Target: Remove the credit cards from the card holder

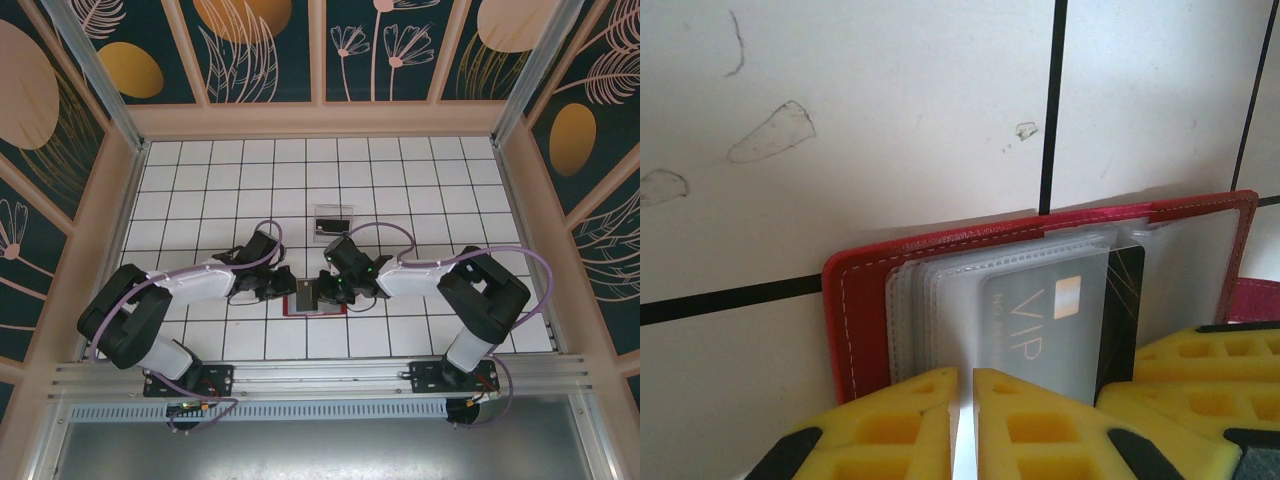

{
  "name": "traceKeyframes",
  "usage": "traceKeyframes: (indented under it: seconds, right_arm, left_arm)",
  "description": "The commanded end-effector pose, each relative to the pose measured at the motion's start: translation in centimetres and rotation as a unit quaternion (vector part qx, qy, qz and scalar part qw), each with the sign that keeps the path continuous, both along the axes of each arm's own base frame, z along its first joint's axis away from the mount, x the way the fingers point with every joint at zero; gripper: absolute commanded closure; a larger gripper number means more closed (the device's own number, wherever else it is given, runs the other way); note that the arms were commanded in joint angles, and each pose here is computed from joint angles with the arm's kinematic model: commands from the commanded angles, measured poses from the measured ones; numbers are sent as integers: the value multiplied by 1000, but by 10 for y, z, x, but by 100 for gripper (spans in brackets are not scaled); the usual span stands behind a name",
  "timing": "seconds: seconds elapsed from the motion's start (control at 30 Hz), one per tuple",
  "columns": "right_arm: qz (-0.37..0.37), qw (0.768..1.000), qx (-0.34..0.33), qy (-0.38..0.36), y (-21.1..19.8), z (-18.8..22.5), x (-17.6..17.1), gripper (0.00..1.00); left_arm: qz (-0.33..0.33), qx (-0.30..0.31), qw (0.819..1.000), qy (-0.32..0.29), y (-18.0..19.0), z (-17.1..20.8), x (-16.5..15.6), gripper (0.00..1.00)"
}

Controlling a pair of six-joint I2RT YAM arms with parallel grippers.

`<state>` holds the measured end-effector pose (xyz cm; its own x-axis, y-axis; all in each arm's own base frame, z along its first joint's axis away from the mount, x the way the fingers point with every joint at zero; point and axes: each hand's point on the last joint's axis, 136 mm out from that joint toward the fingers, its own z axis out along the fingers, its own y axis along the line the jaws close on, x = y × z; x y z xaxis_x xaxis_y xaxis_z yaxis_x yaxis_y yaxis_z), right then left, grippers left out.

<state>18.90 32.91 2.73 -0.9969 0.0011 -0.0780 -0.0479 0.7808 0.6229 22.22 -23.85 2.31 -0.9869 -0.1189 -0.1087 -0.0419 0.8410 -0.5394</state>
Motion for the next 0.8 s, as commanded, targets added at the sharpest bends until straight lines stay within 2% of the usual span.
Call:
traceKeyframes:
  seconds: [0.0,0.3,0.77]
  right_arm:
    - [-9,1000,-10,6,-9,-4,-1,90]
    - [-25,999,-26,1,-27,-2,-3,95]
    - [-53,998,-39,-22,-56,17,2,96]
  left_arm:
    - [-11,22,1000,16,4,-9,-7,86]
    - [-16,27,999,17,3,-10,-4,86]
    - [-21,34,999,16,5,-11,-5,85]
